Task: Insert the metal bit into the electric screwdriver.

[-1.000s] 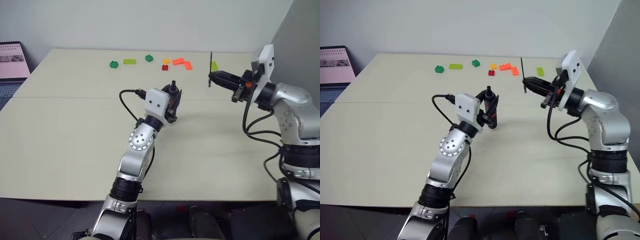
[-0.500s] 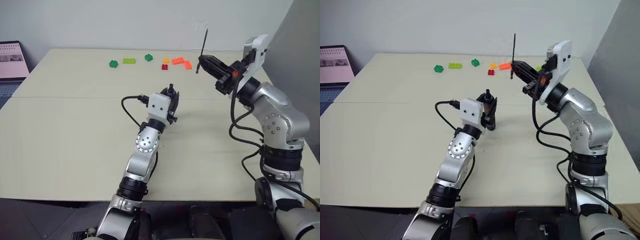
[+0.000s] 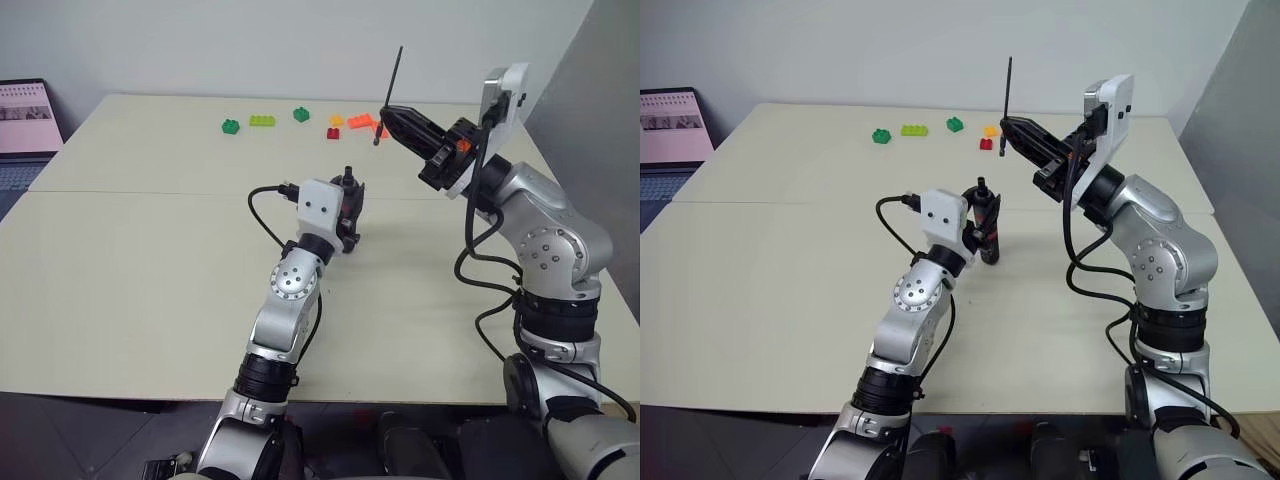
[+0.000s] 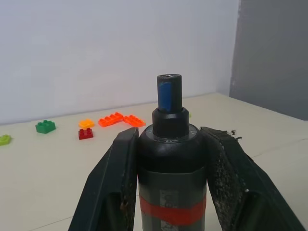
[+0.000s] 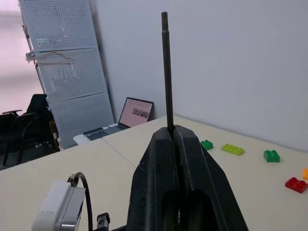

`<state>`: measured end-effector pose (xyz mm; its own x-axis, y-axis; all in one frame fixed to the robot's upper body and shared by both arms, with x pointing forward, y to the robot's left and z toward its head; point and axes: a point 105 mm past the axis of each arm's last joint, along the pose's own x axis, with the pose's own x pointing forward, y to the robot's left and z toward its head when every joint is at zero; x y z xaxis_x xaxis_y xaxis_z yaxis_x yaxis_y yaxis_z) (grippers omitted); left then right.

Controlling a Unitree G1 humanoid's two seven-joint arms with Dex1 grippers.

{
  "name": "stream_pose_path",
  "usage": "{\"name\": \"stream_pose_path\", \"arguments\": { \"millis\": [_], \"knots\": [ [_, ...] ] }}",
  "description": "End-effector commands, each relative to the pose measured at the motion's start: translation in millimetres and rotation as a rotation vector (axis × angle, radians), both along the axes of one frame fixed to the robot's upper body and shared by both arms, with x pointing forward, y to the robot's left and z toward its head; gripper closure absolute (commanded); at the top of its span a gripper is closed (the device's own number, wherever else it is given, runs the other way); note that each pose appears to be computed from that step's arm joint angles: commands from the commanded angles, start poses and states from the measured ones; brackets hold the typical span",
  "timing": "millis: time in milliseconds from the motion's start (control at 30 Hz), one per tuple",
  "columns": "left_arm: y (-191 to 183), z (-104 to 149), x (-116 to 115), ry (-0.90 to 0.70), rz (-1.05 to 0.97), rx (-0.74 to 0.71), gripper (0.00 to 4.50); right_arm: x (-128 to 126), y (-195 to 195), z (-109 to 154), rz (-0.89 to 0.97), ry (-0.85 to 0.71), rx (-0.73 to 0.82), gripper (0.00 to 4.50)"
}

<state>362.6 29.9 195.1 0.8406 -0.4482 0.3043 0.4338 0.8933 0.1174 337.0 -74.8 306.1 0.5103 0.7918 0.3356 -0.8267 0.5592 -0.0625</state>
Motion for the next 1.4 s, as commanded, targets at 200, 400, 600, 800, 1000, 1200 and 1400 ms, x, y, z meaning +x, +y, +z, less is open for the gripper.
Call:
{"name": "stream_pose_path", "arguments": {
  "millis": [200,400,600,800,1000,1200,1400],
  "knots": [
    [-8.7,11.9,-15.1,-0.079,-0.068,0.035,2.86,-3.3,4.7,4.7,0.03,-0.055,-0.042,4.5],
    [-9.7,5.6,-15.5,-0.071,-0.072,0.046,2.86,5.8,8.6,-6.6,0.022,-0.034,-0.079,4.5],
    [-8.5,4.9,-14.8,-0.07,-0.069,0.047,2.86,8.9,10.4,-9.0,0.029,-0.032,-0.09,4.5],
    [-7.8,5.8,-13.7,-0.068,-0.065,0.039,2.86,6.2,11.4,-11.9,0.049,-0.029,-0.093,4.5],
    [-7.9,6.2,-13.1,-0.067,-0.064,0.039,2.86,4.4,10.6,-14.6,0.063,-0.023,-0.096,4.5],
    [-7.3,6.0,-12.2,-0.066,-0.063,0.04,2.86,4.0,11.3,-17.7,0.07,-0.018,-0.101,4.5],
    [-6.3,6.3,-11.3,-0.068,-0.061,0.045,2.86,2.9,11.1,-18.8,0.076,-0.016,-0.098,4.5]
  ]
}}
